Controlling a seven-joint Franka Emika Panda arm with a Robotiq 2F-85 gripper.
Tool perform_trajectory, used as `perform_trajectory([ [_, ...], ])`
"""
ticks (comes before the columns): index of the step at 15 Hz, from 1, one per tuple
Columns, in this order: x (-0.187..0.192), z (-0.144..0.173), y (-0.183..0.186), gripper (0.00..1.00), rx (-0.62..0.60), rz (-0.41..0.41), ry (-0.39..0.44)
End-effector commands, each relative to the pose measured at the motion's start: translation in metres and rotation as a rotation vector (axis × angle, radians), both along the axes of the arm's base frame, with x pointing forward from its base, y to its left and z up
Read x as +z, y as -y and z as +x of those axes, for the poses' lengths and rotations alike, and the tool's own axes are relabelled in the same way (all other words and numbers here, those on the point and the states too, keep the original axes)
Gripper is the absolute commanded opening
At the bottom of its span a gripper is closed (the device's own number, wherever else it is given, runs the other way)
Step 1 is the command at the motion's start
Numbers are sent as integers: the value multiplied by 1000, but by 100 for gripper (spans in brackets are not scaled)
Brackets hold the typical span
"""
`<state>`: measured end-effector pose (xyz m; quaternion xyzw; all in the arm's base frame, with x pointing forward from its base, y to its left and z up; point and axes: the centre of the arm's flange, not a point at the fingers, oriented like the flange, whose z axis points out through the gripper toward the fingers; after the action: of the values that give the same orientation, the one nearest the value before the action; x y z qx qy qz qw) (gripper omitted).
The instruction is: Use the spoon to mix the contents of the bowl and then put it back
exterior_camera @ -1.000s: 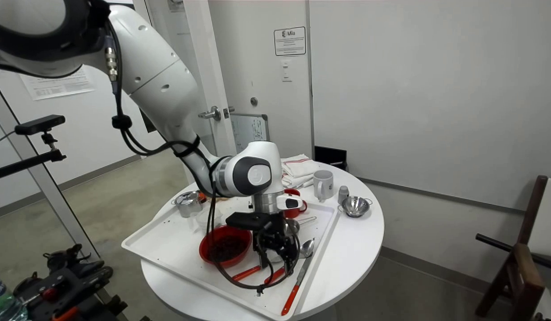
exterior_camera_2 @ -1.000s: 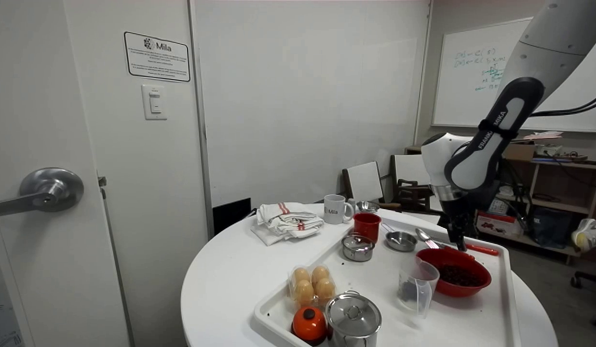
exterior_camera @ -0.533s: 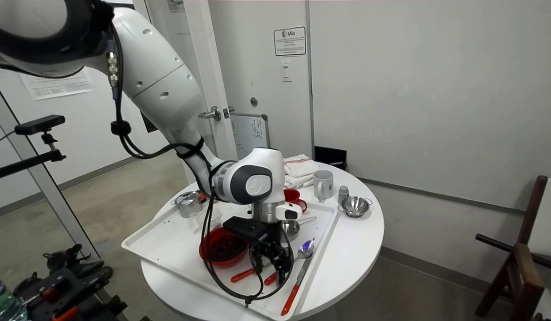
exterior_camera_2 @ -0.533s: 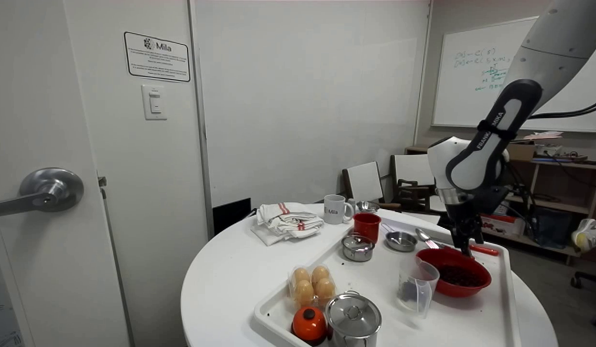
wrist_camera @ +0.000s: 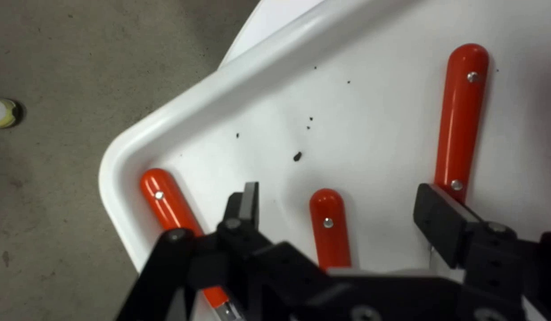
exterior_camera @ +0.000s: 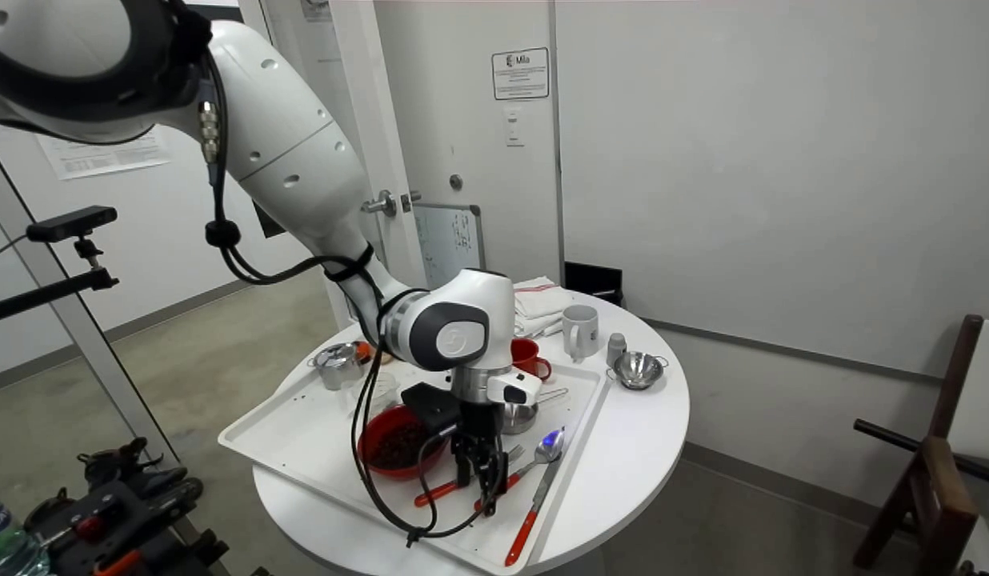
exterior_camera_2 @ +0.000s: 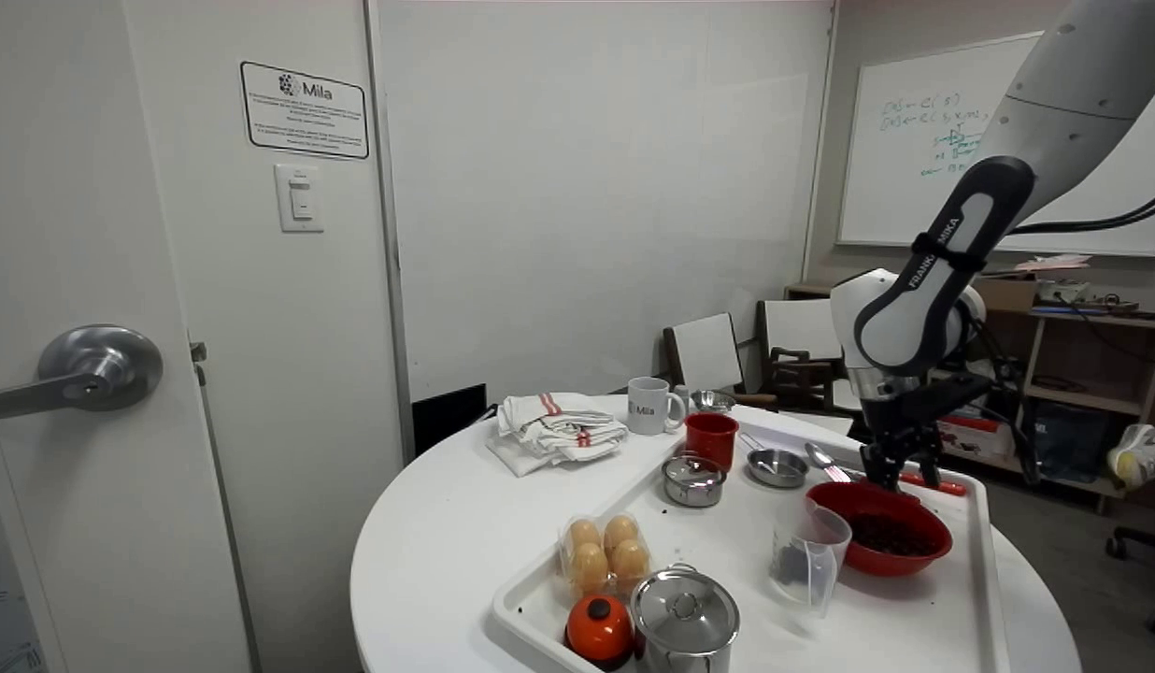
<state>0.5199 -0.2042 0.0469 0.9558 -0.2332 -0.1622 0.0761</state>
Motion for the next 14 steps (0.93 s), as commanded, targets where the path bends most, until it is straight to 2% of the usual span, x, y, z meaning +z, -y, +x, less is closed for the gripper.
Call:
perform_trajectory([
  [1,-9,2,8,58,-54,-11,0],
  [4,-11,0,15,33,-62,-19,-1],
  [7,-9,1,17,11,-55,-25,0],
  [8,-9,1,17,6,-52,-25,2],
  [9,-8,1,16,3,-50,-25,2],
  [10,-7,1,16,8,-47,-22,5],
  [14,1,0,11,9,-32,-27,26],
])
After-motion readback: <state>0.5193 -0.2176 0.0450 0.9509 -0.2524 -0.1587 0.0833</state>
